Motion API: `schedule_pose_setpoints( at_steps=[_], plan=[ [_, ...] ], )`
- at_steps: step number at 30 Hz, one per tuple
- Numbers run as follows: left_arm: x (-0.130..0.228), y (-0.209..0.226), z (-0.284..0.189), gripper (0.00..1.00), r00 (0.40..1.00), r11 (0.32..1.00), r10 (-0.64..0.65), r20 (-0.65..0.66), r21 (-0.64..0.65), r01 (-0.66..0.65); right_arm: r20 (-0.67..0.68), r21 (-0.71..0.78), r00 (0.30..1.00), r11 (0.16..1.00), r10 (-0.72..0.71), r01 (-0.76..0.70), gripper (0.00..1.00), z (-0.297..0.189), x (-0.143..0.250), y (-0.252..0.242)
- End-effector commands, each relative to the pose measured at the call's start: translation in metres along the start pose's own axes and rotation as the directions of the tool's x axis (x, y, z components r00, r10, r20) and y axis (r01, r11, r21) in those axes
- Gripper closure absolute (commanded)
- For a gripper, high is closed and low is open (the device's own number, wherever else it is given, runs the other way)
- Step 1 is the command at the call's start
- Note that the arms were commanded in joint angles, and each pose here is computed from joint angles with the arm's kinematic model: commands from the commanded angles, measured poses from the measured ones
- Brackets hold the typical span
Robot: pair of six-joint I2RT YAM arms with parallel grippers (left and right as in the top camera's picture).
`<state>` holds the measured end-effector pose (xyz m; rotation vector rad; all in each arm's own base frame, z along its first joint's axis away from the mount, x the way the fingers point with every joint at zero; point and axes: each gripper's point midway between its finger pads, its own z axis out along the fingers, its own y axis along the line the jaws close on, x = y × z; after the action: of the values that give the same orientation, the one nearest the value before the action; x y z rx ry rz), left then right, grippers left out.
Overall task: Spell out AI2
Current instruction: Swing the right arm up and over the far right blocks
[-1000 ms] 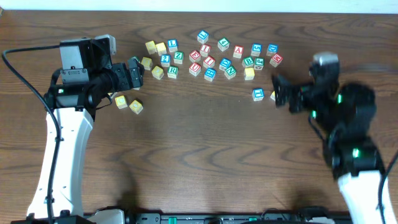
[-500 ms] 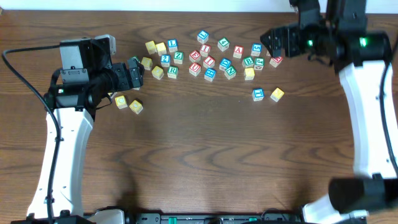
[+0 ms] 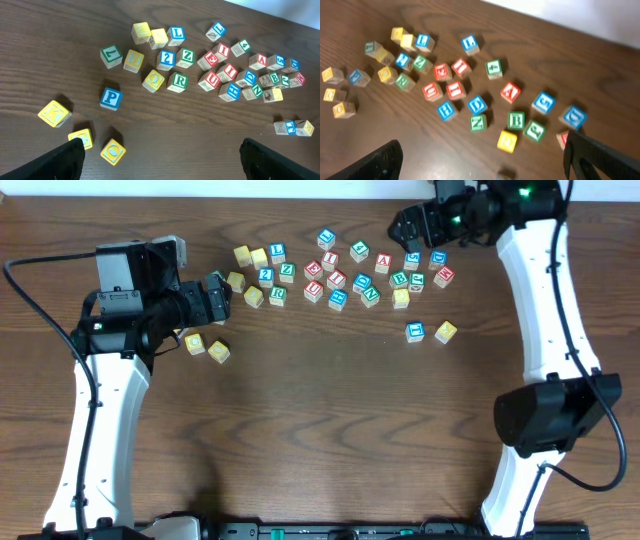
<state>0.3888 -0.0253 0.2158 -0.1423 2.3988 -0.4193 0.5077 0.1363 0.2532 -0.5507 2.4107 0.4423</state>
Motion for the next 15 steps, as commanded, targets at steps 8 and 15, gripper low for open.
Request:
schedule_pose_setpoints(
  at_steps=[8,15],
  plan=[
    [-0.009,-0.004,-0.004,0.02,1.000,1.000,0.019,0.019,0.010,-0.019,0.105,-0.059,0.994,0.998,-0.026,0.032,0.06,-0.003,-0.029,0.017],
    [-0.009,-0.004,-0.004,0.02,1.000,1.000,0.019,0.019,0.010,-0.019,0.087,0.159,0.962,0.949,0.260,-0.272,0.19,0.043,-0.019,-0.020]
  ],
)
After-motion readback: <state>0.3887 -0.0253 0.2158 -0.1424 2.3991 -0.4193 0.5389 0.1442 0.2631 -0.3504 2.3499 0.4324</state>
